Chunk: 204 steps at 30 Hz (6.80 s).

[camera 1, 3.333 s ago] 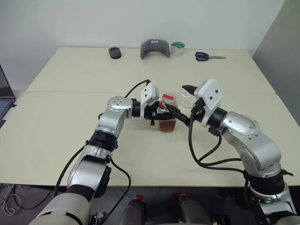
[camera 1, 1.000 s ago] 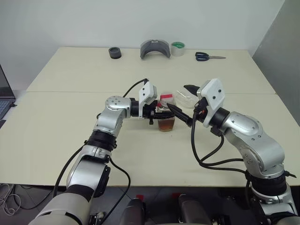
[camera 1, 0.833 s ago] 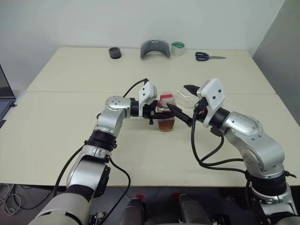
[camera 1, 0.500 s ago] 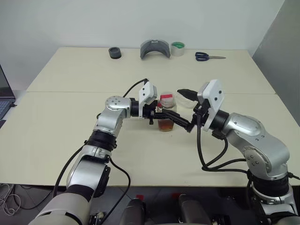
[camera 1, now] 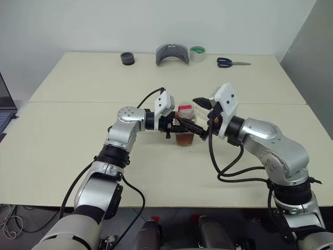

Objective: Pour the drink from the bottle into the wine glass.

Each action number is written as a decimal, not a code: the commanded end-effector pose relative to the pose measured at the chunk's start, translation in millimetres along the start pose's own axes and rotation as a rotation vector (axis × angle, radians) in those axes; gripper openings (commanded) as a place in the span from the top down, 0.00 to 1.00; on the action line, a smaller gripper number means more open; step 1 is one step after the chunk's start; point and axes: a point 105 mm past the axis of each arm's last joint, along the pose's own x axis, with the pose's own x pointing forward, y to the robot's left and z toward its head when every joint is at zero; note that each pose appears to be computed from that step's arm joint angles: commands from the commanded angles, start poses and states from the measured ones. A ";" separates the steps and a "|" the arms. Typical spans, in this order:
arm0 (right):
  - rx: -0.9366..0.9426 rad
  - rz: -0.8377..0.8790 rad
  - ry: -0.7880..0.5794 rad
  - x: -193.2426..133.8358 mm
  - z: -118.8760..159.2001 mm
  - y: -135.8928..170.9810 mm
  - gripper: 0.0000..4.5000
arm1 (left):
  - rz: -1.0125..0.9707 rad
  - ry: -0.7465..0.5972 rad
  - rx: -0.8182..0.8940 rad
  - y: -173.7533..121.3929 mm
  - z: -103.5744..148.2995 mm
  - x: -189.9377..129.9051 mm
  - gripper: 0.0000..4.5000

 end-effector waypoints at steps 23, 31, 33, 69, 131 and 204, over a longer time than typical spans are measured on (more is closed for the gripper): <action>-0.281 -0.060 -0.087 -9.9 18.6 7.7 0.62 | -0.002 -0.038 0.047 0.3 14.8 1.4 0.62; -0.173 -0.142 -0.110 -34.8 21.7 -6.0 0.62 | 0.004 -0.040 0.046 0.8 14.6 0.6 0.62; -0.151 -0.205 -0.086 -53.2 14.1 -13.8 0.62 | 0.011 -0.041 0.045 1.7 14.4 -0.8 0.62; -0.009 -0.083 0.033 -68.9 -34.3 16.7 0.00 | 0.625 -0.015 -0.045 75.8 4.9 -100.3 0.62; -0.106 -0.102 -0.004 -4.1 -23.5 14.1 0.00 | 1.222 0.051 0.076 36.9 -49.5 -205.9 0.01; 0.200 -0.299 0.282 55.0 -30.6 -148.5 0.93 | 0.522 -0.113 -0.050 -16.7 -13.7 -88.8 0.00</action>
